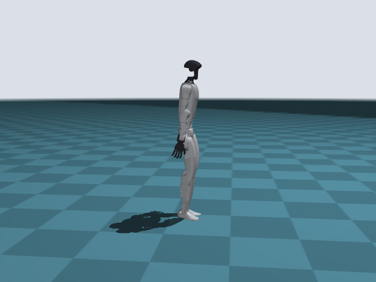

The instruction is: Upper body actions

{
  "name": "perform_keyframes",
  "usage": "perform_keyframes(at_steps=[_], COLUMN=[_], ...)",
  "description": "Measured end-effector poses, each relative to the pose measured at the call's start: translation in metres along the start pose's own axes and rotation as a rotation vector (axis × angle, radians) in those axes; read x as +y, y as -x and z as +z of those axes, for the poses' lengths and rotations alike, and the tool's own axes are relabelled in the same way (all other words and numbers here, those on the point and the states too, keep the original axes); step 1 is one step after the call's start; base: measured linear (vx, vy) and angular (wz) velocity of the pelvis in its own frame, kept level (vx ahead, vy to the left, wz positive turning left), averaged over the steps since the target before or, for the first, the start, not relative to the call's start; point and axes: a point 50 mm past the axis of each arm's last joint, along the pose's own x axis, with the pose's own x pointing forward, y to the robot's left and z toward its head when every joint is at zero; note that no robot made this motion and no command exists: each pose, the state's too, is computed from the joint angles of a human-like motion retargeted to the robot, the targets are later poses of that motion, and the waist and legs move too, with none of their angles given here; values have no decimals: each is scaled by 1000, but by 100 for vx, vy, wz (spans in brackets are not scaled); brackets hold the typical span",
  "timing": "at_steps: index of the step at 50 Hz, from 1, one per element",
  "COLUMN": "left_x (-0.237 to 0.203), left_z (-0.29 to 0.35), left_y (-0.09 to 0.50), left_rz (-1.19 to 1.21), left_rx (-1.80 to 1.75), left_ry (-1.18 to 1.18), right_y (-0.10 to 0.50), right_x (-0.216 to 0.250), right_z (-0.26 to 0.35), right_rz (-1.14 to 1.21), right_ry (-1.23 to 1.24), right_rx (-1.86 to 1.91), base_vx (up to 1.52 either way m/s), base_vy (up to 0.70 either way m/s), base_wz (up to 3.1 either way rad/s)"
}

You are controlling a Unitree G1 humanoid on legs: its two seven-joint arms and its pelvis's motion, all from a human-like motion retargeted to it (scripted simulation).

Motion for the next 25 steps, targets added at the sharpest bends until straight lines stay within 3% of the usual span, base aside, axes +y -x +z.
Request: perform_keyframes(at_steps=[15,25], left_x=[15,44], left_z=[-44,-10], left_y=[1,7], left_rz=[29,125], left_rx=[180,87], left_ry=[-8,-49], right_y=[10,1], right_x=[-13,9], right_z=[65,14], right_rz=[-37,51], right_ry=[96,-73], right_rx=[-231,-35], base_vx=[-13,4], base_vy=[-14,-29], base_wz=[-245,-120])
